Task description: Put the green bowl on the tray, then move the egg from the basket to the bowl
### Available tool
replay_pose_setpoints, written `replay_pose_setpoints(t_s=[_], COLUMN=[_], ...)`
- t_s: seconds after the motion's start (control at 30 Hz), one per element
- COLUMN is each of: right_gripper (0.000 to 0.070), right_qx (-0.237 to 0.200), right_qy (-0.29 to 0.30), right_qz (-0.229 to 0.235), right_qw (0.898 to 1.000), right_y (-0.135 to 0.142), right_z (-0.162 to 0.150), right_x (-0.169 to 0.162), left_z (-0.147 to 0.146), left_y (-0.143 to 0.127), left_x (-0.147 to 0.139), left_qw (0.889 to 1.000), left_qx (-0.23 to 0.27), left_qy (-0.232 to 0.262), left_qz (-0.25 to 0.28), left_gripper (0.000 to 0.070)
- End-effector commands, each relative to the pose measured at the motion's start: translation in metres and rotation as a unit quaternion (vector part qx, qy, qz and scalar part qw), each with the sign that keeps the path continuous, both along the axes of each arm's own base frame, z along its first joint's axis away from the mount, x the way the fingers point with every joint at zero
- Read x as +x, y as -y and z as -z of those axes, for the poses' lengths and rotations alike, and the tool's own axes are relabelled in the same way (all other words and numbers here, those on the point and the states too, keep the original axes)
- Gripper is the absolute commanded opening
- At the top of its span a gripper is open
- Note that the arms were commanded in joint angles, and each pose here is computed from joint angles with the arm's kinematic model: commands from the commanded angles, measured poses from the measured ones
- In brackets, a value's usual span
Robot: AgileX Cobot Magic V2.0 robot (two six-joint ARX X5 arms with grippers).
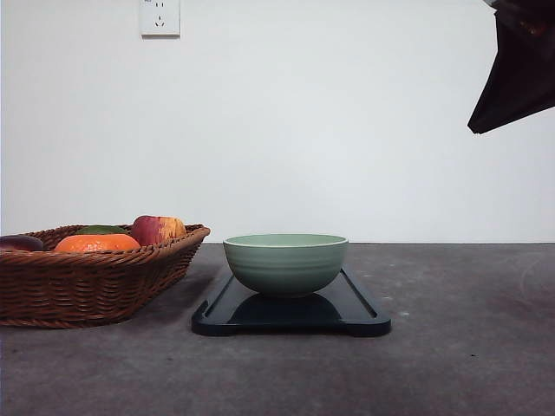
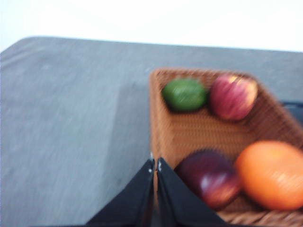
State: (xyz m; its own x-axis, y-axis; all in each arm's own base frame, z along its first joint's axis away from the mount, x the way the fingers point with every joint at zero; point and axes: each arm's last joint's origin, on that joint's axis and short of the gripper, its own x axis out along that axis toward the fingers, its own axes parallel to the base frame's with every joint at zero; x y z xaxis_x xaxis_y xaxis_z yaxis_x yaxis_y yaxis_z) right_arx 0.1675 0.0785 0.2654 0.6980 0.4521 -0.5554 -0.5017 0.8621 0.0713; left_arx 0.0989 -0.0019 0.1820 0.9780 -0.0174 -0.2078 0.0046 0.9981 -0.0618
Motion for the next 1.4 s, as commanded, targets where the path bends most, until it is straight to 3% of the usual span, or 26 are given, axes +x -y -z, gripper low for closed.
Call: replay_pose_setpoints(t_s=[0.0,0.23,0.93,1.03,1.17,1.37], right_gripper=[0.0016,0.0016,0.0016,0.0016,0.0016,0.0016], right_qx=[0.001,0.001,0.001,-0.023,-0.048,-0.026], right_qy=[0.002,0.002,0.002,0.014,0.034,0.108], right_qz=[-0.002,-0.002,-0.002,-0.007,0.034,0.117], right_qw=[1.000,1.000,1.000,1.000,0.998,0.987], right_y=[-0.002,-0.002,-0.002,0.000,0.014,0.046], right_z=[0.000,0.000,0.000,0.000,0.001,0.023], right_x=[0.001,0.001,0.001,0.001,-0.007,-0.028], left_z=[0.005,0.032,0.032,0.032,0.032,0.032], left_y=[-0.001,-0.006,-0.006,-0.006,-0.006,-0.006], left_x=[-0.001,-0.004,-0.003,-0.003,-0.003,-0.003], left_qw=[1.000,0.999,0.999,0.999,0.999,0.999], left_qx=[0.002,-0.016,-0.016,-0.017,-0.016,-0.016], left_qy=[0.012,0.015,0.016,0.016,0.016,0.016], left_qz=[-0.007,-0.033,-0.034,-0.034,-0.034,-0.034], left_gripper=[0.0000,0.0000,0.0000,0.0000,0.0000,0.0000])
